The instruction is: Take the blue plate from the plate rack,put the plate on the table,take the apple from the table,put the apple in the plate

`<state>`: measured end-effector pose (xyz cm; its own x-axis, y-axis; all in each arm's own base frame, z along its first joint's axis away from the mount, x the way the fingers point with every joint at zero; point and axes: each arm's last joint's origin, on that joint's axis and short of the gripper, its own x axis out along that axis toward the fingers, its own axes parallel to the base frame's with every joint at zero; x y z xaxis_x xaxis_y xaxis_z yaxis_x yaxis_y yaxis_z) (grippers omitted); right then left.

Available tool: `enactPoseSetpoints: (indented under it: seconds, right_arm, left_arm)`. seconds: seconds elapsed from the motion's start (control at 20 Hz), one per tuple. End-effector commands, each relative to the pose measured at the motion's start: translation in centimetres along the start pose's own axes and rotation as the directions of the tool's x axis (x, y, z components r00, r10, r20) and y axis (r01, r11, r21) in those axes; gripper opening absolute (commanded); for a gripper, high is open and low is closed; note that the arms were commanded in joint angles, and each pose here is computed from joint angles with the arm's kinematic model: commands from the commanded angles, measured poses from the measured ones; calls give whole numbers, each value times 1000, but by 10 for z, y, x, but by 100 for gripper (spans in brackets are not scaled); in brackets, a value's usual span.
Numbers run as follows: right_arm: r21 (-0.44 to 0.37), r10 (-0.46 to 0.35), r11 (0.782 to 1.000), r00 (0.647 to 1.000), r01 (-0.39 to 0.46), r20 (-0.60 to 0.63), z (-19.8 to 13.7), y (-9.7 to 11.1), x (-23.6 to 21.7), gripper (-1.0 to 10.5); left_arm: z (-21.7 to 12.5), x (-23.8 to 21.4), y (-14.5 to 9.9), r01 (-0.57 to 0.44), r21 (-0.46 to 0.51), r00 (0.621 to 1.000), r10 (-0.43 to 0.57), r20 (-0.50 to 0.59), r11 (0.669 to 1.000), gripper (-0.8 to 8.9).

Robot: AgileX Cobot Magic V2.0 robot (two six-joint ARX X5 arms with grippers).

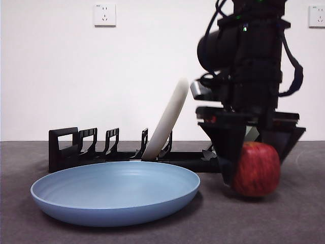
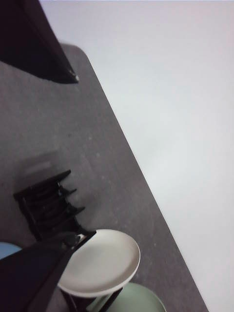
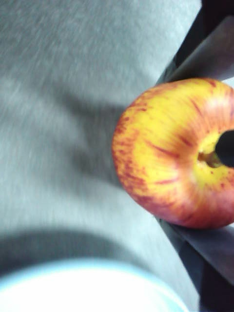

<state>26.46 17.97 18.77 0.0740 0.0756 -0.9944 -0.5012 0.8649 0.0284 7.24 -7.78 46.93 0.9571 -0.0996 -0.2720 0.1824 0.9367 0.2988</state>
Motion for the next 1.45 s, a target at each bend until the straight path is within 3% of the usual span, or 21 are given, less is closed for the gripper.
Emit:
enactPoseSetpoints:
  seconds: [0.05, 0.25, 0.4, 0.55, 0.95, 1.45]
  right_arm:
    - [-39, 15, 999, 995, -11, 97, 0, 16, -30, -10]
    - [-174, 99, 983, 955, -51, 280, 14, 58, -79, -12]
    - [-283, 173, 956, 927, -77, 334, 23, 92, -74, -12]
    - [-317, 184, 945, 931, -80, 314, 27, 108, -58, -12]
    - [-317, 141, 945, 972, -75, 189, 40, 117, 1, -11]
    - [-326, 128, 942, 981, -74, 148, 41, 121, 19, 11]
  left_arm:
    - [0, 0, 2, -52, 1, 999, 52, 2, 999, 530]
    - [-1, 0, 2, -66, 4, 998, 66, 1, 998, 530]
    - [-1, 0, 2, -66, 7, 998, 66, -1, 998, 530]
    - [-1, 0, 2, -66, 8, 998, 66, -2, 998, 530]
    - [-2, 0, 2, -64, 12, 998, 64, -6, 998, 530]
    - [-12, -1, 3, -68, 18, 995, 69, -77, 998, 530]
